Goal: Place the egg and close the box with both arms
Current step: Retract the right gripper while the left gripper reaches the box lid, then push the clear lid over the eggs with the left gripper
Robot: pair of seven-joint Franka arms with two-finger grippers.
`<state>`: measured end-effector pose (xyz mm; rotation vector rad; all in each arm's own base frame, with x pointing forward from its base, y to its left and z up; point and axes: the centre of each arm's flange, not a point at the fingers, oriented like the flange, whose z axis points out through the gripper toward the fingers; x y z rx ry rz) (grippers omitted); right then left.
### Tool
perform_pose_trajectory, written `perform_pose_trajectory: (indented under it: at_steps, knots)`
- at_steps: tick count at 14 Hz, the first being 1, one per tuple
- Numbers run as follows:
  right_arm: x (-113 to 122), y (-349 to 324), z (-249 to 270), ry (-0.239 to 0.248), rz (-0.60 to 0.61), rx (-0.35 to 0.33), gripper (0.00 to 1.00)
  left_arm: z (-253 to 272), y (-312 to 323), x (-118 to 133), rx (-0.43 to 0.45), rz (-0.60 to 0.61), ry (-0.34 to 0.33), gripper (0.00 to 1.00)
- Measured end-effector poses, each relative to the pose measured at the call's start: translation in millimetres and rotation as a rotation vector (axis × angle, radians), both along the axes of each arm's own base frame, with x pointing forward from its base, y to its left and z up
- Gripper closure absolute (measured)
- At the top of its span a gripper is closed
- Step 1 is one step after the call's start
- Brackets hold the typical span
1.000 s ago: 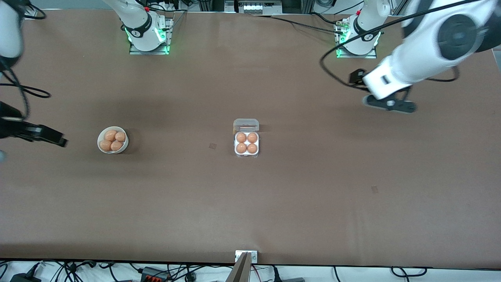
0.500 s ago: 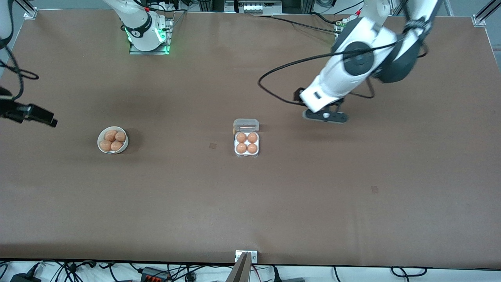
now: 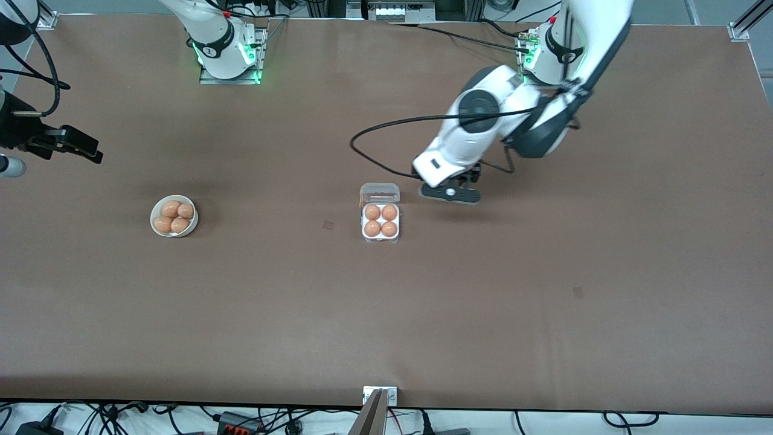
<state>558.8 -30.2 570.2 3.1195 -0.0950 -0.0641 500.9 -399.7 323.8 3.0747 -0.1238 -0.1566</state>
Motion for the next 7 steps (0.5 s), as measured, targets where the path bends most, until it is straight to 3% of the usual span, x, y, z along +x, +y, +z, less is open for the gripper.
perform_pose_trajectory:
  at_steps: [5,7]
  knots:
    - [4.7,5.5,2.7,-0.023,0.011,-0.001,0.0,-23.3,-30.1,-14.9,0.009,-0.037,0.021,0.0]
    - [6.0,5.6,4.9,-0.028,0.011,-0.002,0.0,-31.7,-40.1,-22.3,0.033,-0.058,0.001,0.0]
